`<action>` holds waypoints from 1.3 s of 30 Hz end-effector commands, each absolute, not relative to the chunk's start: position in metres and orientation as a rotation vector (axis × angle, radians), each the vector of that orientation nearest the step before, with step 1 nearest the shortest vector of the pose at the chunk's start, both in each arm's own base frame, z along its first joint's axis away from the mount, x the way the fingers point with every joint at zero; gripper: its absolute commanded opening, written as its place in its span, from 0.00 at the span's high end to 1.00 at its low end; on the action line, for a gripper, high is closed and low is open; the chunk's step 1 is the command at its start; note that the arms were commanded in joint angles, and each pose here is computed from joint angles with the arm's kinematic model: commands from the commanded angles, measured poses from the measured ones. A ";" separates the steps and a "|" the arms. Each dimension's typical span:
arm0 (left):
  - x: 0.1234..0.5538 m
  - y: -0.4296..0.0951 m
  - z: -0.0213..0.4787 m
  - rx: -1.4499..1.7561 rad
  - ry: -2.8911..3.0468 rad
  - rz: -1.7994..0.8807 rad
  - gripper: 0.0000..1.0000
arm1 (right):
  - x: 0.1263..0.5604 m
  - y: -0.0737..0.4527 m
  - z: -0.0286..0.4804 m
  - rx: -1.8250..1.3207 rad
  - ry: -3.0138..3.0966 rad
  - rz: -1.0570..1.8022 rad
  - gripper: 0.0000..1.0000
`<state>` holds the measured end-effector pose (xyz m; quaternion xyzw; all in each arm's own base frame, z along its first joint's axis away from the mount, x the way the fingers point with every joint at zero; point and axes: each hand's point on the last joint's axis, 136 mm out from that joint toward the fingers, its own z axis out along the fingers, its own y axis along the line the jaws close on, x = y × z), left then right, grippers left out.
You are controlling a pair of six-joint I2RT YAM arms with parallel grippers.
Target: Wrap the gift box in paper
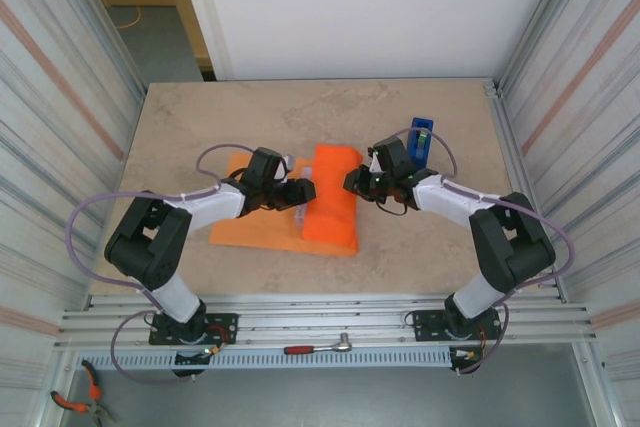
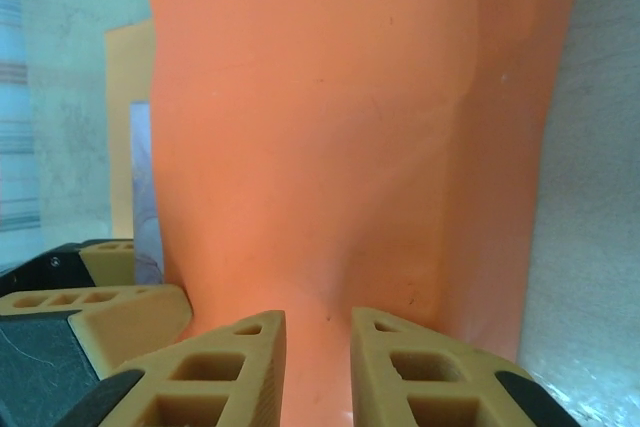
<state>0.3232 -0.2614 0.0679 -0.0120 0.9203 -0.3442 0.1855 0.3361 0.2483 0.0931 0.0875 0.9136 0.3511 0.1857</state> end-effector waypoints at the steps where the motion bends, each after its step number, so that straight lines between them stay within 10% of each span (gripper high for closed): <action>1: 0.306 -0.245 0.036 -0.093 2.707 -0.892 0.43 | 0.340 0.255 0.082 0.200 2.604 0.971 0.76; 39: 0.339 -0.234 0.085 -0.072 2.601 -0.950 0.33 | 0.323 0.299 0.078 0.030 2.653 0.993 0.83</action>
